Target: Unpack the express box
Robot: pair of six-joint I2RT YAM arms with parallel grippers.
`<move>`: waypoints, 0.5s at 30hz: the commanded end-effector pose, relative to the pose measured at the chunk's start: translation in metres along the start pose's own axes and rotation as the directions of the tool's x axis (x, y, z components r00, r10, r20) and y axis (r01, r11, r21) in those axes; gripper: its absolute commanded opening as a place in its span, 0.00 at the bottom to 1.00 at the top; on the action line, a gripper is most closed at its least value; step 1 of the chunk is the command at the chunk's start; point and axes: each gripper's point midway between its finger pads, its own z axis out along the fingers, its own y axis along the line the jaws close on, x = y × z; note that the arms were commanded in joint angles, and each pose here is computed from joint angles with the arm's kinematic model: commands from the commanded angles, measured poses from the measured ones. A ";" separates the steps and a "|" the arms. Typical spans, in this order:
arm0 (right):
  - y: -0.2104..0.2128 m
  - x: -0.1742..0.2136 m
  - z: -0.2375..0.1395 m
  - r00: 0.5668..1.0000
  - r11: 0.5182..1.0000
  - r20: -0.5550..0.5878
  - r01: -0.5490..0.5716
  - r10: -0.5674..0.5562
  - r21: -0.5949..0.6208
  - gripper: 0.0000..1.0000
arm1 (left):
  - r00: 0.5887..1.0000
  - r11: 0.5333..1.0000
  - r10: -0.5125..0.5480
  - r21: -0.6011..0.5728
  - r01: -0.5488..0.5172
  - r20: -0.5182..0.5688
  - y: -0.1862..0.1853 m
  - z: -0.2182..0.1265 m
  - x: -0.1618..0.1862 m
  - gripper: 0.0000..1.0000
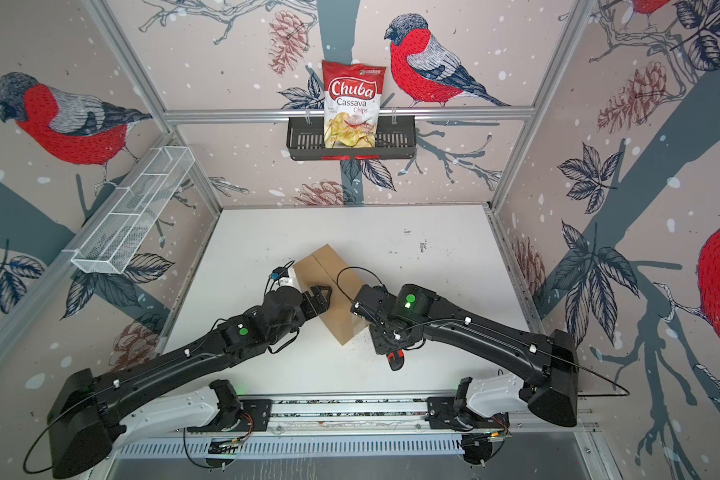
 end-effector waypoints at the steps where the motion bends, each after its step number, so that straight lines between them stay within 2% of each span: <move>1: 0.000 -0.002 -0.002 1.000 1.000 0.011 -0.011 0.011 -0.001 0.05 | 1.000 0.999 -0.004 0.036 0.003 0.020 -0.010 -0.001 -0.006 0.94; 15: 0.005 -0.002 -0.002 1.000 1.000 0.013 -0.004 0.004 -0.008 0.04 | 1.000 0.999 -0.005 0.039 0.004 0.013 -0.010 0.001 -0.002 0.94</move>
